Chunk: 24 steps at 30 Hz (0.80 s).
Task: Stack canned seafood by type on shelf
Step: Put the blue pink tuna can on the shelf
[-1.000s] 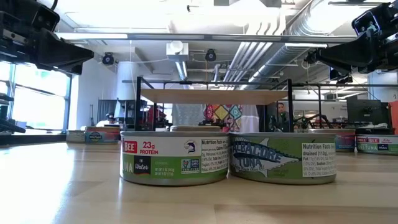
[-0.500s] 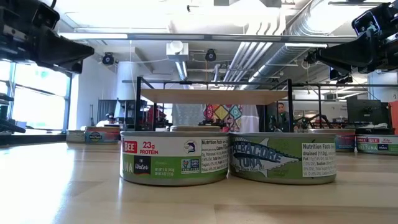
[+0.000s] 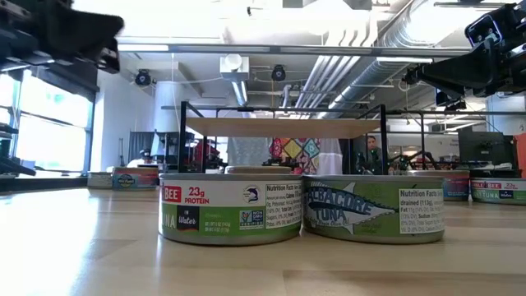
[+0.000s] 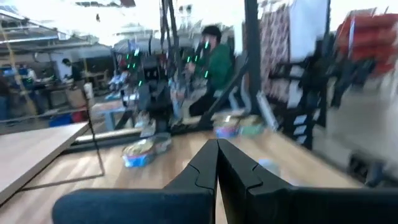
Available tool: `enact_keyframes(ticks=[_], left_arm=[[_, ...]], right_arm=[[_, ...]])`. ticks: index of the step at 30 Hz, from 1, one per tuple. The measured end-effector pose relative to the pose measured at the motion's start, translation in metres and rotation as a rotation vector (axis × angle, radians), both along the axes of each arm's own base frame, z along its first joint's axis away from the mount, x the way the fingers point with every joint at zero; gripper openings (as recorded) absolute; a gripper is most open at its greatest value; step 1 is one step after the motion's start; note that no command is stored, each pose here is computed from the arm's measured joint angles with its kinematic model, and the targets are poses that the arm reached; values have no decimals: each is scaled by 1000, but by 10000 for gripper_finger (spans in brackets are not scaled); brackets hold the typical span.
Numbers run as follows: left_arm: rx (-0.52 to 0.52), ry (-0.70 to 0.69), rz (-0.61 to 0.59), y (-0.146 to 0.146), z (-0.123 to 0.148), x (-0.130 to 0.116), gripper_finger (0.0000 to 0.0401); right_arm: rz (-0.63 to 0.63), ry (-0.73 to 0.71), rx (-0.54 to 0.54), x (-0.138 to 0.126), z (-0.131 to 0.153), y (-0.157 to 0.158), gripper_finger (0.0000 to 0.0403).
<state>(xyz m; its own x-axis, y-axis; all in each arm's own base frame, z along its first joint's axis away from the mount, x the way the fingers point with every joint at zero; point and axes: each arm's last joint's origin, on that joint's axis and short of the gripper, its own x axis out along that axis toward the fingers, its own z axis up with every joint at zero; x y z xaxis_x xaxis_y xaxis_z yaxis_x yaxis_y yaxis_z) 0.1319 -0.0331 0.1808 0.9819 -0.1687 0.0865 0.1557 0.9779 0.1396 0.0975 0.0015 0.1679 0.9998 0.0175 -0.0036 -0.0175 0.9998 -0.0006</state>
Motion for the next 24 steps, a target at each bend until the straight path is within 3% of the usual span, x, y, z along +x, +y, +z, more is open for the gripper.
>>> enact_keyframes(ticks=[5, 9, 14, 20, 24], left_arm=[[111, 126, 67, -15, 1, 42, 6], [188, 231, 101, -27, -3, 83, 32], [243, 297, 94, -41, -9, 130, 95], [427, 400, 82, -47, -20, 171, 183], [480, 519, 102, -39, -33, 190, 209]], right_arm=[[0, 1, 0, 0, 0, 0, 57], [0, 1, 0, 0, 0, 0, 57], [0, 1, 0, 0, 0, 0, 57], [0, 1, 0, 0, 0, 0, 57], [0, 1, 0, 0, 0, 0, 57]])
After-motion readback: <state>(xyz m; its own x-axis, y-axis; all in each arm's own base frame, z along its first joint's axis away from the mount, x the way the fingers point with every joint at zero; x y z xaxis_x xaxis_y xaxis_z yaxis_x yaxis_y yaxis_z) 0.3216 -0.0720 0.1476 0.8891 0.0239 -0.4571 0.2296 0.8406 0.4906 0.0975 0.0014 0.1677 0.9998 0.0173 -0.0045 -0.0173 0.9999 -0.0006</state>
